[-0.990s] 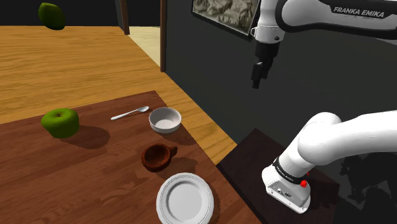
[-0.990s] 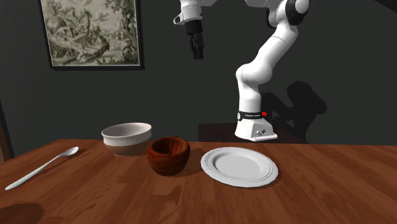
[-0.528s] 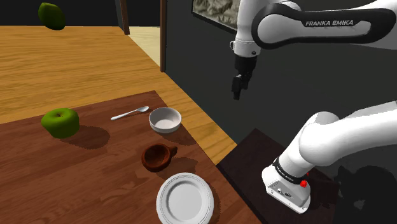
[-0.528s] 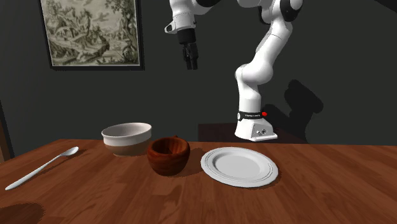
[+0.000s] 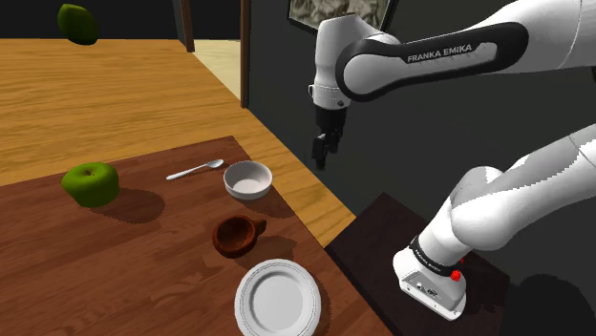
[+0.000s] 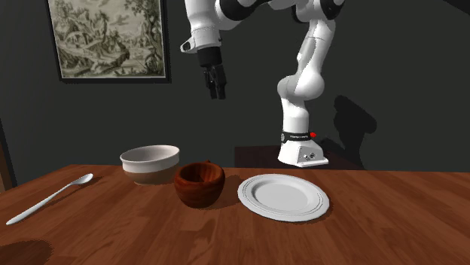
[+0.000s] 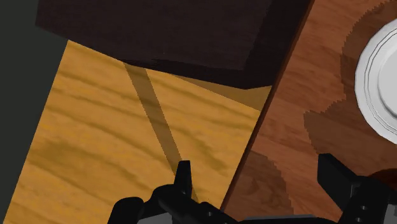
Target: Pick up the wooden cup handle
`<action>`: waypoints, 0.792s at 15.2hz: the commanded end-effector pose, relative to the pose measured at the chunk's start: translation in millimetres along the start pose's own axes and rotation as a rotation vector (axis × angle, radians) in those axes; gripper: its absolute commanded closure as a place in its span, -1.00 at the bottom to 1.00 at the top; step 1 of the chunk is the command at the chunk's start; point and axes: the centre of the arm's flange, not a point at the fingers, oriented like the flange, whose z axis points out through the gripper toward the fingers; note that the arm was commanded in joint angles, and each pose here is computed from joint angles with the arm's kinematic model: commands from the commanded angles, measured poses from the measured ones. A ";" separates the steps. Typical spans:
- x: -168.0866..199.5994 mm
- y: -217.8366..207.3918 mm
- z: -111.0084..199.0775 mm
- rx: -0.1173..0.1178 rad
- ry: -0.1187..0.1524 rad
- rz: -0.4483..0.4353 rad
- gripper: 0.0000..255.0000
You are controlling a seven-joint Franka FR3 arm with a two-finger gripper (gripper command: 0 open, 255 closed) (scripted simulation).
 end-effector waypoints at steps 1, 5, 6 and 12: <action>13.8 -16.0 12.9 0.012 0.003 -0.022 -1.00; 44.6 -48.4 35.9 0.034 0.008 -0.065 -1.00; 52.1 -56.7 41.5 0.039 0.009 -0.076 -1.00; 95.3 -109.2 74.0 0.073 0.015 -0.141 -1.00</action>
